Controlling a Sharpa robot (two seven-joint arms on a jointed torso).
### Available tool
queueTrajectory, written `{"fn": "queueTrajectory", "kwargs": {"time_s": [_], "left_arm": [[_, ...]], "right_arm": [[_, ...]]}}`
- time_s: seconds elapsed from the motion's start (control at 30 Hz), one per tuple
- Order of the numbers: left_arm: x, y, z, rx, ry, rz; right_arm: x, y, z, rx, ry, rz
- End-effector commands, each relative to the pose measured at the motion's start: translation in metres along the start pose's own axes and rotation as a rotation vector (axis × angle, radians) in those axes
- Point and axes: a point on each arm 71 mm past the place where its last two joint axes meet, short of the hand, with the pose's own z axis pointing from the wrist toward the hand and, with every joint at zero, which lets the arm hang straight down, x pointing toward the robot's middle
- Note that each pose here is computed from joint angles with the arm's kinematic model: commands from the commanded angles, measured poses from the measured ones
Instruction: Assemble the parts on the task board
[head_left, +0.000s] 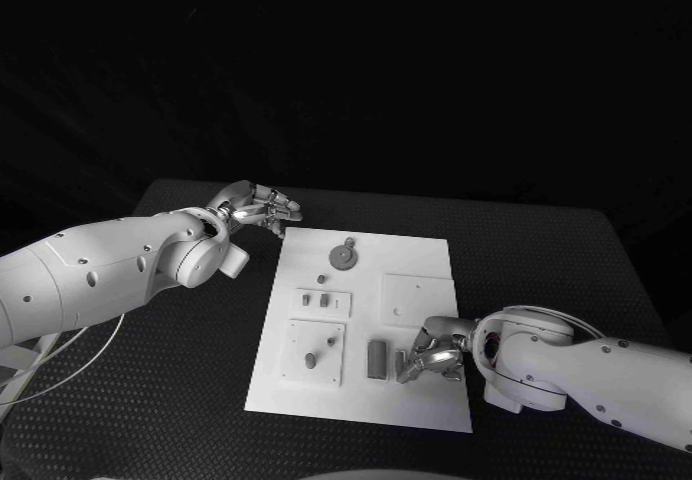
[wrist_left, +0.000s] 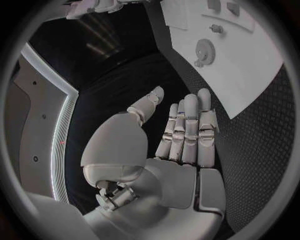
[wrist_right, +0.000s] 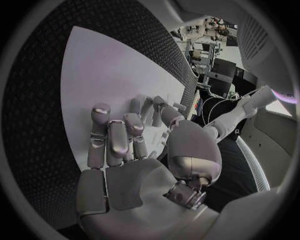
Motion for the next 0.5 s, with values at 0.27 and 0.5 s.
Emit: {"fn": "queueTrajectory", "kwargs": {"time_s": [0.27,0.5], "left_arm": [[0.0014,-0.0014,-0.0003,0.008,0.013,-0.006],[0.001,-0.0012,-0.0005,0.008,0.012,-0.006]], "right_arm": [[-0.0027,-0.0001,0.0026,0.033,-0.048,-0.063],[-0.0031,-0.0006,0.0027,0.033,-0.05,-0.074]]}}
